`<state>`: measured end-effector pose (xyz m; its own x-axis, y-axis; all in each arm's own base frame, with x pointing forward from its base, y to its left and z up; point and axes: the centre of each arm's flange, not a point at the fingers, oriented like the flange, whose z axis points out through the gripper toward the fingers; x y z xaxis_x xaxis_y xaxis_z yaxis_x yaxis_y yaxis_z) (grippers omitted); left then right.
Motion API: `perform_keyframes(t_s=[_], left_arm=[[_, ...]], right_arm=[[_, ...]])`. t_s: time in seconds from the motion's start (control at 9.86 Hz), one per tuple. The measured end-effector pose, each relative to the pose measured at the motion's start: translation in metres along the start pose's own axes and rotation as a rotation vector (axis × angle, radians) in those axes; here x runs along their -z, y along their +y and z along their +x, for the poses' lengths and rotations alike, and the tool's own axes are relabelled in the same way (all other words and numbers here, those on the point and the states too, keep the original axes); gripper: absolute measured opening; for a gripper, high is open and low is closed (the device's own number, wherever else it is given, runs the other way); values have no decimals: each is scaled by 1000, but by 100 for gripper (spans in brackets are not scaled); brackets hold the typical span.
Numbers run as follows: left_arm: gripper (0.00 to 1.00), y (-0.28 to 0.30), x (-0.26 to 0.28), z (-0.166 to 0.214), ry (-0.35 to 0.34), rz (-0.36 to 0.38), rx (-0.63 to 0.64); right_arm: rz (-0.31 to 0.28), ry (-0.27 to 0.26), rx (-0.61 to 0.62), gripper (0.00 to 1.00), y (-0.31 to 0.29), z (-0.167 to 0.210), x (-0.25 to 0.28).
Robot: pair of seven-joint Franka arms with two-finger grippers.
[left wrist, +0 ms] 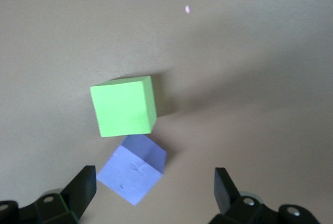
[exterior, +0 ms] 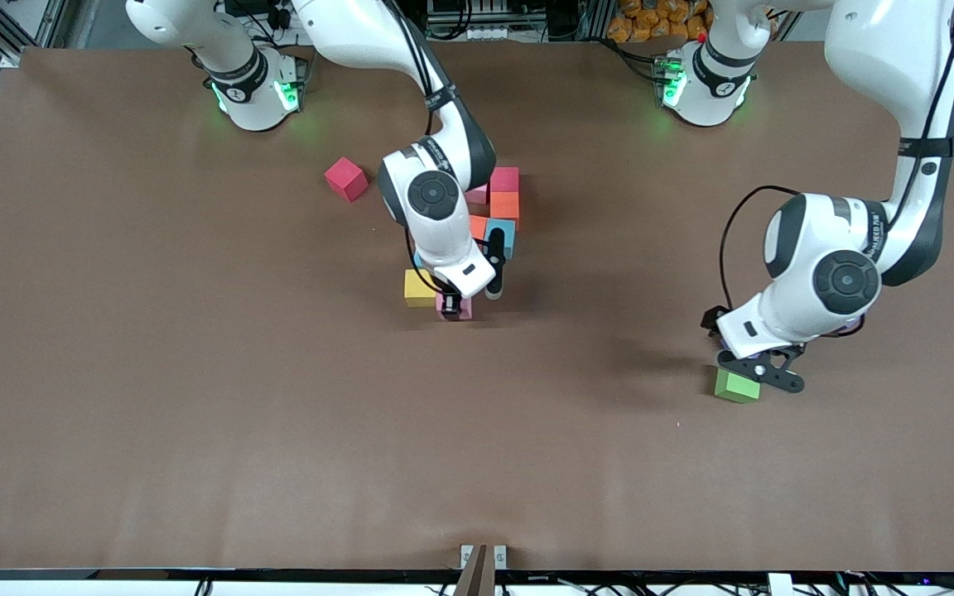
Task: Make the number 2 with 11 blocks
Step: 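Carry the pink cube to the group while the left gripper reaches green, then lower the pink cube beside yellow while the left gripper grasps green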
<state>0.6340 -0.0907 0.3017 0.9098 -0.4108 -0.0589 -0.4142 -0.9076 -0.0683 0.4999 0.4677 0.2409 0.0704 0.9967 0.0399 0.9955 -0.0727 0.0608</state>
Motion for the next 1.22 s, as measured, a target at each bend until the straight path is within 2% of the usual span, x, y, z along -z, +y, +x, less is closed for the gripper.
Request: perform_keyframes(t_s=[0.51,0.91,1.22], left_arm=[[100,-12,-41,4,62,17,18],[100,-21,-50,4,71,26,29],[100,-28,-58,2,73,32,38]], right_arm=[[-17,0,-20,59,-19,-11,-12],[-14,-3,-111,59,-27,-7,-15],[-16,-2,-130,59,-29,-6,-16]])
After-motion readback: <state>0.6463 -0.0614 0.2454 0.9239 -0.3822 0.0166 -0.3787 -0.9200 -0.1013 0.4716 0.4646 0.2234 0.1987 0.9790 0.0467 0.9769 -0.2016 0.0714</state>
